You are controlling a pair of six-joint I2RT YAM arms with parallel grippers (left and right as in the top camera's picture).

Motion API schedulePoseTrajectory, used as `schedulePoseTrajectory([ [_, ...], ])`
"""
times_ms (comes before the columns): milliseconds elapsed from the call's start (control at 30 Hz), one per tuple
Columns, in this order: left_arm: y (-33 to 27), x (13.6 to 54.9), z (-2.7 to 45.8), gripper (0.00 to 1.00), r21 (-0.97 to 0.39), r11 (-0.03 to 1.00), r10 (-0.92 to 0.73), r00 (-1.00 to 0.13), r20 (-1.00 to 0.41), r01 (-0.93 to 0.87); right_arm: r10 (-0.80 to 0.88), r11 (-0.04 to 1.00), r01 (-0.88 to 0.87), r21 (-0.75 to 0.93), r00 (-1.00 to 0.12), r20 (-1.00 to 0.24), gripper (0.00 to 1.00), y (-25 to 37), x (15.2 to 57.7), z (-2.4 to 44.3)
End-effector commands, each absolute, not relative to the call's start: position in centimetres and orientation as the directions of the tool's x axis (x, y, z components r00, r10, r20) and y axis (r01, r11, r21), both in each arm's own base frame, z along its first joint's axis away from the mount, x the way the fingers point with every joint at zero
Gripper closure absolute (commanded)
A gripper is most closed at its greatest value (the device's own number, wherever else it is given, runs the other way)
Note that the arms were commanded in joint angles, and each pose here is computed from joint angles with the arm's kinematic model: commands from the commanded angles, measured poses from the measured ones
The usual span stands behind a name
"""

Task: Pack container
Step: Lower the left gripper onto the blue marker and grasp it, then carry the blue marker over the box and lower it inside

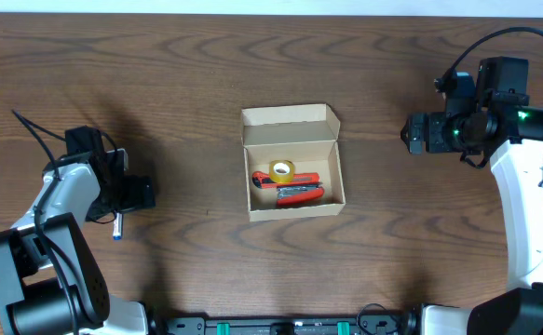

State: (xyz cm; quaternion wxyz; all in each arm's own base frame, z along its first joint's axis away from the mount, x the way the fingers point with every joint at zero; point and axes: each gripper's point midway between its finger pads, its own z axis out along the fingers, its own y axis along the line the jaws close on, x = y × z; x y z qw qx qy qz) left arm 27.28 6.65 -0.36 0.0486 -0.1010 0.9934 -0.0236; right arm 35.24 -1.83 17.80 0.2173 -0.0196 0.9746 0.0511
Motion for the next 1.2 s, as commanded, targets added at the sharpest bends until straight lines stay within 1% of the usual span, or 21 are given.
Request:
schedulePoseTrajectory([
  [0, 7.8, 26.8, -0.9, 0.05, 0.015, 0.988, -0.154, -0.985, -0.082, -0.156, -0.020, 0.995, -0.062, 0.084, -0.902, -0.431, 0.01, -2.1, 35.2, 18.0],
  [267, 8.5, 26.8, -0.8, 0.04, 0.053, 0.988, -0.137, -0.987, -0.081, -0.142, -0.020, 0.995, -0.062, 0.084, -0.902, -0.432, 0.01, -2.1, 35.2, 18.0],
  [300, 8.5, 26.7, -0.8, 0.00, 0.054, 0.988, -0.137, -0.987, -0.081, -0.142, -0.020, 0.995, -0.062, 0.084, -0.901, -0.432, 0.01, -2.1, 35.2, 18.0],
  [367, 8.7, 26.7, -0.8, 0.17, 0.067, 0.988, -0.137, -0.987, -0.079, -0.143, -0.019, 0.995, -0.062, 0.084, -0.902, -0.432, 0.01, -2.1, 35.2, 18.0],
  [400, 8.8, 26.6, -0.8, 0.28, 0.075, 0.987, -0.137, -0.987, -0.078, -0.143, -0.020, 0.995, -0.062, 0.084, -0.902, -0.431, 0.01, -2.1, 35.2, 18.0],
  [467, 8.8, 26.6, -0.8, 0.44, 0.075, 0.987, -0.137, -0.988, -0.076, -0.143, -0.020, 0.995, -0.062, 0.084, -0.902, -0.431, 0.01, -2.1, 35.2, 18.0],
  [600, 8.8, 26.5, -0.8, 0.71, 0.075, 0.987, -0.137, -0.988, -0.073, -0.142, -0.021, 0.995, -0.063, 0.083, -0.900, -0.435, 0.01, -2.1, 35.2, 18.1],
  [667, 8.8, 26.5, -0.8, 0.92, 0.074, 0.987, -0.138, -0.988, -0.071, -0.143, -0.021, 0.995, -0.063, 0.082, -0.898, -0.439, 0.01, -2.1, 35.2, 18.3],
  [700, 8.7, 26.4, -0.8, 0.94, 0.072, 0.986, -0.145, -0.987, -0.070, -0.150, -0.021, 0.995, -0.064, 0.082, -0.897, -0.441, 0.01, -2.1, 35.2, 18.3],
  [800, 8.3, 26.4, -0.9, 0.94, 0.049, 0.981, -0.185, -0.980, -0.068, -0.188, -0.022, 0.995, -0.064, 0.080, -0.894, -0.448, 0.01, -2.1, 35.2, 18.5],
  [967, 4.9, 27.1, -0.5, 0.94, -0.090, 0.986, -0.150, -0.986, -0.071, -0.143, -0.022, 0.995, -0.064, 0.080, -0.894, -0.448, 0.01, -2.1, 35.2, 18.5],
  [1067, 1.4, 27.9, 0.5, 0.94, -0.164, 0.986, -0.038, -0.996, -0.081, -0.024, -0.022, 0.995, -0.065, 0.079, -0.892, -0.452, 0.01, -2.1, 35.3, 18.6],
  [1167, -2.2, 28.5, 2.1, 0.94, -0.167, 0.974, 0.138, -0.986, -0.094, 0.153, -0.022, 0.995, -0.065, 0.078, -0.889, -0.457, 0.01, -2.1, 35.4, 18.7],
])
